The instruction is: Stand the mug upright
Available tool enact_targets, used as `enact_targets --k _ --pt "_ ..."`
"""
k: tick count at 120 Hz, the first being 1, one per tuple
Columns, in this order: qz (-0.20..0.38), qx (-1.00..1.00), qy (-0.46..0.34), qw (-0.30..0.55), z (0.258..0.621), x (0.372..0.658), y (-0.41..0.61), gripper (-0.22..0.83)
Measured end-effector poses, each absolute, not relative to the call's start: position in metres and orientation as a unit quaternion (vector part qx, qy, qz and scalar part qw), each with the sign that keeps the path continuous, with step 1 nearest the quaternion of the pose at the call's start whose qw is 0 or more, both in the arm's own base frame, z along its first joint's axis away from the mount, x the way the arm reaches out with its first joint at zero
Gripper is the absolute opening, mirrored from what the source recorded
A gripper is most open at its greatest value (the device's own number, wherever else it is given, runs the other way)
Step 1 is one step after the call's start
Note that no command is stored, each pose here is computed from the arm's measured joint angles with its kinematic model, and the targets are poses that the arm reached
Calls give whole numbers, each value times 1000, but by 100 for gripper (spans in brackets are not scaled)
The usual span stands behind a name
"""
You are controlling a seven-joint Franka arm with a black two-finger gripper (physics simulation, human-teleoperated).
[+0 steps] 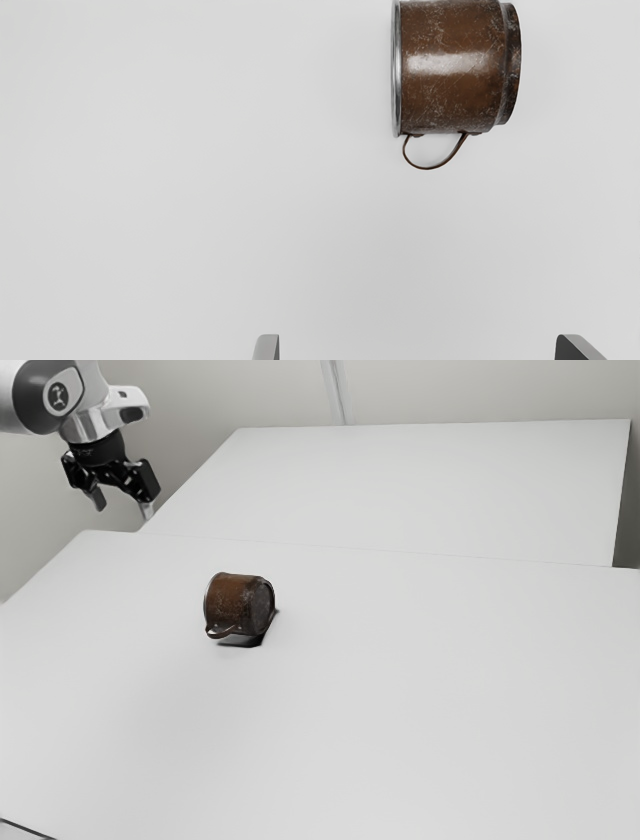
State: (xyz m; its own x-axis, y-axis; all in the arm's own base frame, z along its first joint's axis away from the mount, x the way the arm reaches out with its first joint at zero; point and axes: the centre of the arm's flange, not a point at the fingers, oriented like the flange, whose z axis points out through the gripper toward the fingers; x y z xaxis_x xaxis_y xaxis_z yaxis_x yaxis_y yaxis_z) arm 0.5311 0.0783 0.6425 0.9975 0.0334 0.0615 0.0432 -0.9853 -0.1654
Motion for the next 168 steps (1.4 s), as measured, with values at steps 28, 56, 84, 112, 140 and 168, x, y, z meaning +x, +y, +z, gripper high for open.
enact_targets --k 28,56,84,112,140,168 --pt "-31 -996 -32 77 641 531 87 62" --pt "8 -993 -115 -32 588 530 148 62" --pt "53 -972 -181 -142 504 554 193 62" --pt "71 -944 -223 -234 421 579 214 62" --pt "37 -917 -248 -310 376 604 228 62" --pt "5 -894 -258 -367 354 626 229 62"
